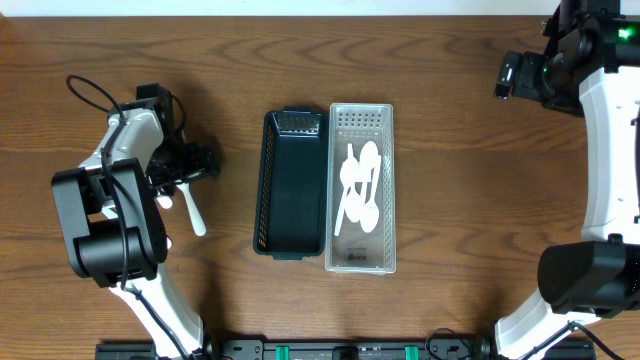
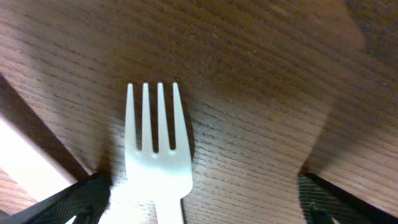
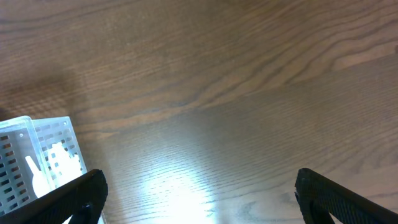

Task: Pack container
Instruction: 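Grasp a white fork on the left with the left gripper, then carry the fork into the black basket and release it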

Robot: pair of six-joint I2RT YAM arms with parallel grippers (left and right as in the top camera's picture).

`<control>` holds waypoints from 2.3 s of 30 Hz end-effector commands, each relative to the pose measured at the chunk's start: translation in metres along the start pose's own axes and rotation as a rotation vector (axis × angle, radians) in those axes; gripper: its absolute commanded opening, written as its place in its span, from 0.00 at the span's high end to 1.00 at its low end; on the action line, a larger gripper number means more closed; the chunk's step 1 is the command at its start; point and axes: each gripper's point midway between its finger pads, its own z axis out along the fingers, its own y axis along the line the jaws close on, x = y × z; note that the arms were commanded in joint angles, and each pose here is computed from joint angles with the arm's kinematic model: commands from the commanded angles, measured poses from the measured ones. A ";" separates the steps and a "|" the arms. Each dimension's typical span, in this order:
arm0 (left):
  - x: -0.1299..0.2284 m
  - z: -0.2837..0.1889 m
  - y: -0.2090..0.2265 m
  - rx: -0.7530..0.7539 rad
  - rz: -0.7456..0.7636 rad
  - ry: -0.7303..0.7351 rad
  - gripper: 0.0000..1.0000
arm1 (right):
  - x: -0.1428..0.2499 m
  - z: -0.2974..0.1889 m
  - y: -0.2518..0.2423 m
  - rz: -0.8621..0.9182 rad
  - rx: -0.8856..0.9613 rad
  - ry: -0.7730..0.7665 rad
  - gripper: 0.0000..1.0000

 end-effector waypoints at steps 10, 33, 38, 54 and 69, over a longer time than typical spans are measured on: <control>-0.006 0.005 0.001 -0.002 0.019 -0.031 0.43 | 0.006 0.004 -0.004 -0.012 0.016 0.031 0.01; -0.010 0.004 0.006 -0.033 0.020 -0.049 0.78 | 0.008 0.004 -0.005 -0.013 0.018 0.041 0.02; -0.011 -0.011 0.004 -0.032 0.021 -0.056 0.90 | 0.008 0.004 -0.005 -0.013 0.018 0.040 0.02; 0.055 -0.216 -0.139 0.145 0.338 -0.455 0.94 | 0.007 0.004 -0.004 -0.013 0.017 0.033 0.02; 0.100 -0.108 -0.212 0.046 0.540 -0.202 0.94 | 0.015 0.004 -0.006 -0.015 0.024 0.069 0.01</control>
